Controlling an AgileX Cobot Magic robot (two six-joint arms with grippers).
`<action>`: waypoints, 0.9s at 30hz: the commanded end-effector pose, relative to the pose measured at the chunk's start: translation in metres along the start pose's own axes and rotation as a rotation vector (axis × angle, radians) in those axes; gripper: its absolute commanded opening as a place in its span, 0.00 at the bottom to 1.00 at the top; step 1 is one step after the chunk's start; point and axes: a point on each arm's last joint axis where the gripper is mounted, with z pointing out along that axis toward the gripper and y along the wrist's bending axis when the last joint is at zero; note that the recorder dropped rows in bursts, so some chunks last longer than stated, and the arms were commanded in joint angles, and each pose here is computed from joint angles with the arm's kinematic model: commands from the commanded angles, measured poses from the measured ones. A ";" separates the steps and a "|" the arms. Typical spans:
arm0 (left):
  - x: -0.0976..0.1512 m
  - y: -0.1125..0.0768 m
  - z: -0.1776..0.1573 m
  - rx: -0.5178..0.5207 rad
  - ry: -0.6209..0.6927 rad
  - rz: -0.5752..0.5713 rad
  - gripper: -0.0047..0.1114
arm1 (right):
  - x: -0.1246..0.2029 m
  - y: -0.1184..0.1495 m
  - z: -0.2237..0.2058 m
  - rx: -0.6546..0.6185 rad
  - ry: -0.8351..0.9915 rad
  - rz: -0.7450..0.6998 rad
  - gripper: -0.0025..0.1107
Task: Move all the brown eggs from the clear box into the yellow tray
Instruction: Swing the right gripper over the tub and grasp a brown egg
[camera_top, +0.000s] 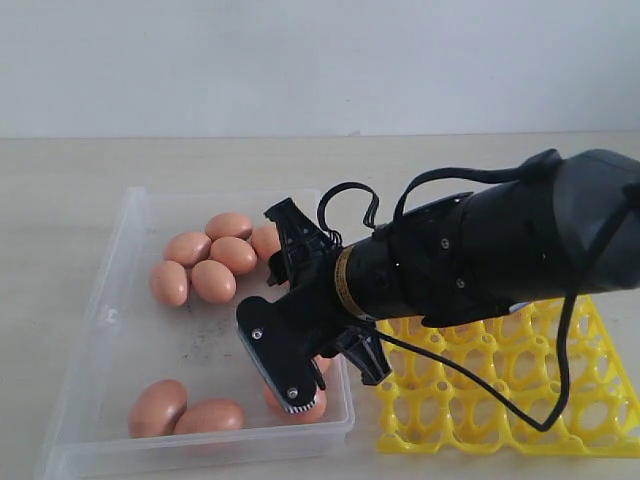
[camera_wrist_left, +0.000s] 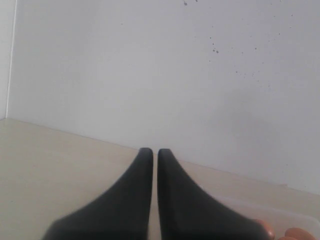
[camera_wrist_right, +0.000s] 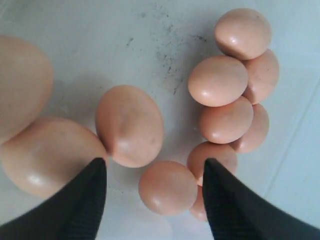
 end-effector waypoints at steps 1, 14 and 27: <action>-0.001 0.000 0.000 0.005 -0.005 0.004 0.07 | 0.000 0.006 0.009 -0.027 -0.005 -0.034 0.48; -0.001 0.000 0.000 0.005 -0.005 0.004 0.07 | -0.022 -0.003 0.045 -0.041 -0.005 -0.029 0.49; -0.001 0.000 0.000 0.005 -0.005 0.004 0.07 | -0.024 -0.018 0.068 -0.038 0.018 0.636 0.28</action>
